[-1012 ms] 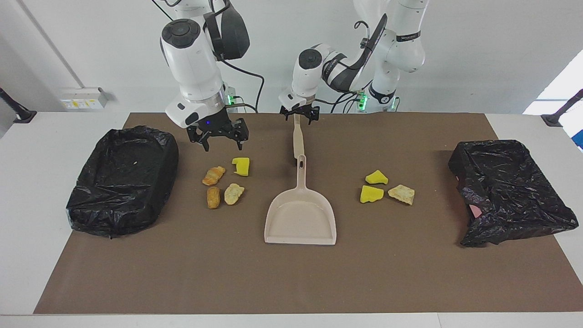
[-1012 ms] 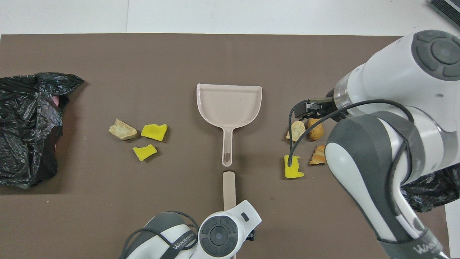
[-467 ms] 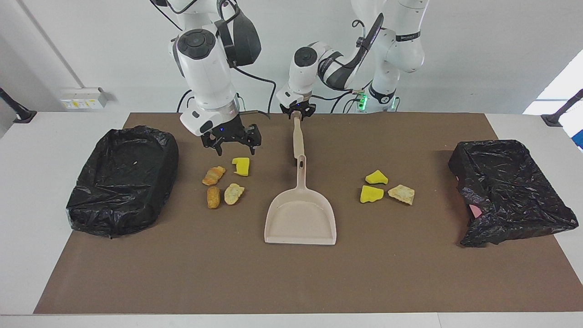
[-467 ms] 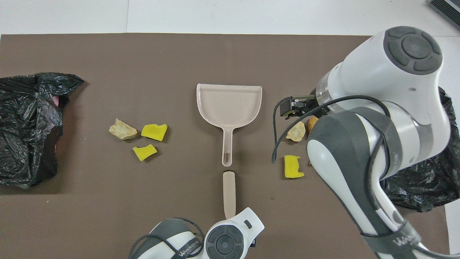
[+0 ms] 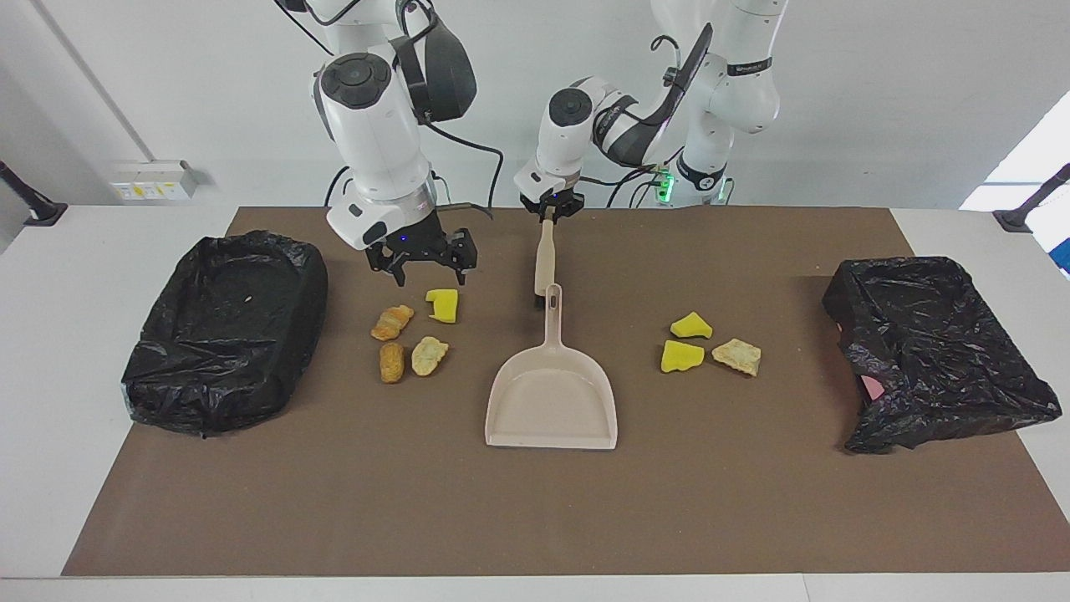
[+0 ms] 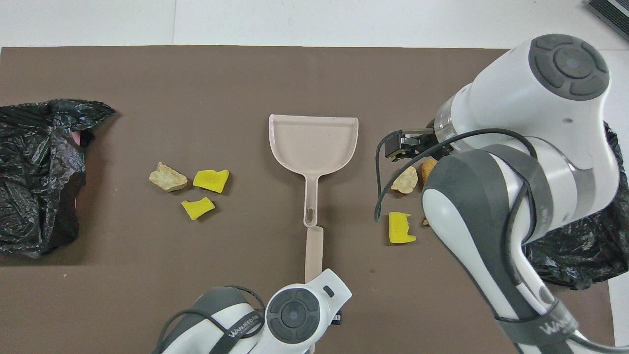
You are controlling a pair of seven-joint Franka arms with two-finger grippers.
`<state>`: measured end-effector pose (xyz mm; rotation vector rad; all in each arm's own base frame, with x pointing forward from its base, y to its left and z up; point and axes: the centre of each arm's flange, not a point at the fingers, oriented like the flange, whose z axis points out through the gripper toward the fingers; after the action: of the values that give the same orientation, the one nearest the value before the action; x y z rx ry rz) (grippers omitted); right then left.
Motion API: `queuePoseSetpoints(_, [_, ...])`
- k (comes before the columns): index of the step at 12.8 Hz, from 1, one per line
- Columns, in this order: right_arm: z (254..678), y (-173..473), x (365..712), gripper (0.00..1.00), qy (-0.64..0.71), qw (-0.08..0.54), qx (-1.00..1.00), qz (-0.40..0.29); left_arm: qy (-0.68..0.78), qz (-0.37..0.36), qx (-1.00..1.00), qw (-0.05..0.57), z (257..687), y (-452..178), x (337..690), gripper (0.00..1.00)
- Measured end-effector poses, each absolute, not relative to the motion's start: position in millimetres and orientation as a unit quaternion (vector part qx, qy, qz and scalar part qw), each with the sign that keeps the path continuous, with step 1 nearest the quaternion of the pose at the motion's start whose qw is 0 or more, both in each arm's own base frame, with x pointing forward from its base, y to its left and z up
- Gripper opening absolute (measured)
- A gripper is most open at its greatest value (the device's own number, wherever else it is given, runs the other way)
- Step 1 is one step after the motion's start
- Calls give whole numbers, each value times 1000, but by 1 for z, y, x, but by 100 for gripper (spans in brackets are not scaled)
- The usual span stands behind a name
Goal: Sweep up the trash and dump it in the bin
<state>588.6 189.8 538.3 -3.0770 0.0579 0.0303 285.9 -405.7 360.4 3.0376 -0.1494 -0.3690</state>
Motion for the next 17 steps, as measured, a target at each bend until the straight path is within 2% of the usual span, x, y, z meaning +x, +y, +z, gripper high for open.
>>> queuePoseSetpoints(5, [536, 190, 589, 100, 19, 31, -999, 12, 19, -143, 990, 4, 395, -330, 356, 27])
queuePoseSetpoints(9, [530, 199, 587, 100, 17, 34, -999, 18, 62, -112, 991, -26, 411, -269, 403, 27])
queuePoseSetpoints(13, [513, 243, 583, 100, 23, 43, -999, 17, 76, -95, 992, -31, 416, -187, 457, 27])
queuePoseSetpoints(17, [487, 286, 575, 100, 11, 40, -999, 24, 63, -88, 994, -16, 408, -97, 493, 27])
